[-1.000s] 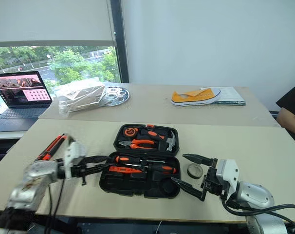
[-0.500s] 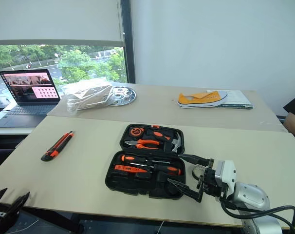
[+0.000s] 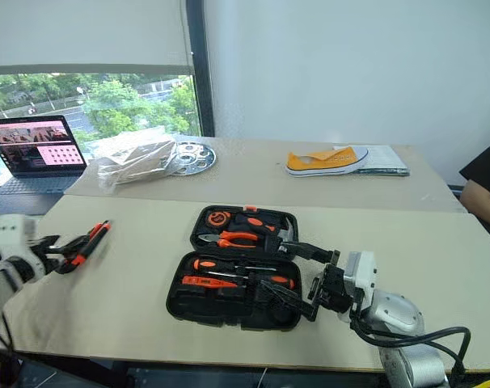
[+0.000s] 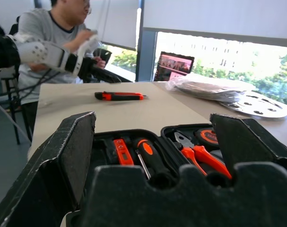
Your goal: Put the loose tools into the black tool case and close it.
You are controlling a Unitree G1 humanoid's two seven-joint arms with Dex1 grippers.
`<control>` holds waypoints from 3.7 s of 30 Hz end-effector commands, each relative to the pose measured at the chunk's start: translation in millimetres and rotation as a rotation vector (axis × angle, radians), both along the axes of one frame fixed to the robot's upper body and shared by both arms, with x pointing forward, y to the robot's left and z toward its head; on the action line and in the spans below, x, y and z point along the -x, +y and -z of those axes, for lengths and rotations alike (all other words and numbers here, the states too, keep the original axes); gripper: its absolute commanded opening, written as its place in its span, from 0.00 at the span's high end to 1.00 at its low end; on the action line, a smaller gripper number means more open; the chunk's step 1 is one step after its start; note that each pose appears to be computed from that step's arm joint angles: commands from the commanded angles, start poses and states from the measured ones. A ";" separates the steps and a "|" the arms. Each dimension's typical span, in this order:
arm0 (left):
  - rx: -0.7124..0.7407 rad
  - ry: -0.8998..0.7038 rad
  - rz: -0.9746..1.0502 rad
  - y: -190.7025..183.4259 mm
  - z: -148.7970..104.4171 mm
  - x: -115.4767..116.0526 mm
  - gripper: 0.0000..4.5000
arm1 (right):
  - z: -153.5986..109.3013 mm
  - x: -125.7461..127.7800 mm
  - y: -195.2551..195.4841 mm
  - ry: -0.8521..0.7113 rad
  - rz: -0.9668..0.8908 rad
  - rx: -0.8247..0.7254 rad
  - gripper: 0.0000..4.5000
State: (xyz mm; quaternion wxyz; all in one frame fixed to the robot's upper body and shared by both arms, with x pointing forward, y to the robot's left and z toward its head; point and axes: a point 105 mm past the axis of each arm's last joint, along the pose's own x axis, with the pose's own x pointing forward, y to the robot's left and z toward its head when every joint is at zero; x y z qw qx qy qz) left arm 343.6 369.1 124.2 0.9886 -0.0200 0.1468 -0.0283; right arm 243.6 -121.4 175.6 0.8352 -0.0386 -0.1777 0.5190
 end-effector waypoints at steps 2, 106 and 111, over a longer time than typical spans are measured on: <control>-0.051 0.097 0.024 4.3 12.6 -9.5 0.01 | -9.3 0.3 -0.2 -0.031 0.019 -0.026 0.00; -0.519 0.113 1.621 -273.9 54.4 66.6 0.99 | 8.4 8.5 -25.6 0.007 0.137 0.099 0.00; -0.696 0.141 1.589 -269.4 65.9 61.3 0.99 | 8.3 8.0 -26.0 0.003 0.144 0.099 0.00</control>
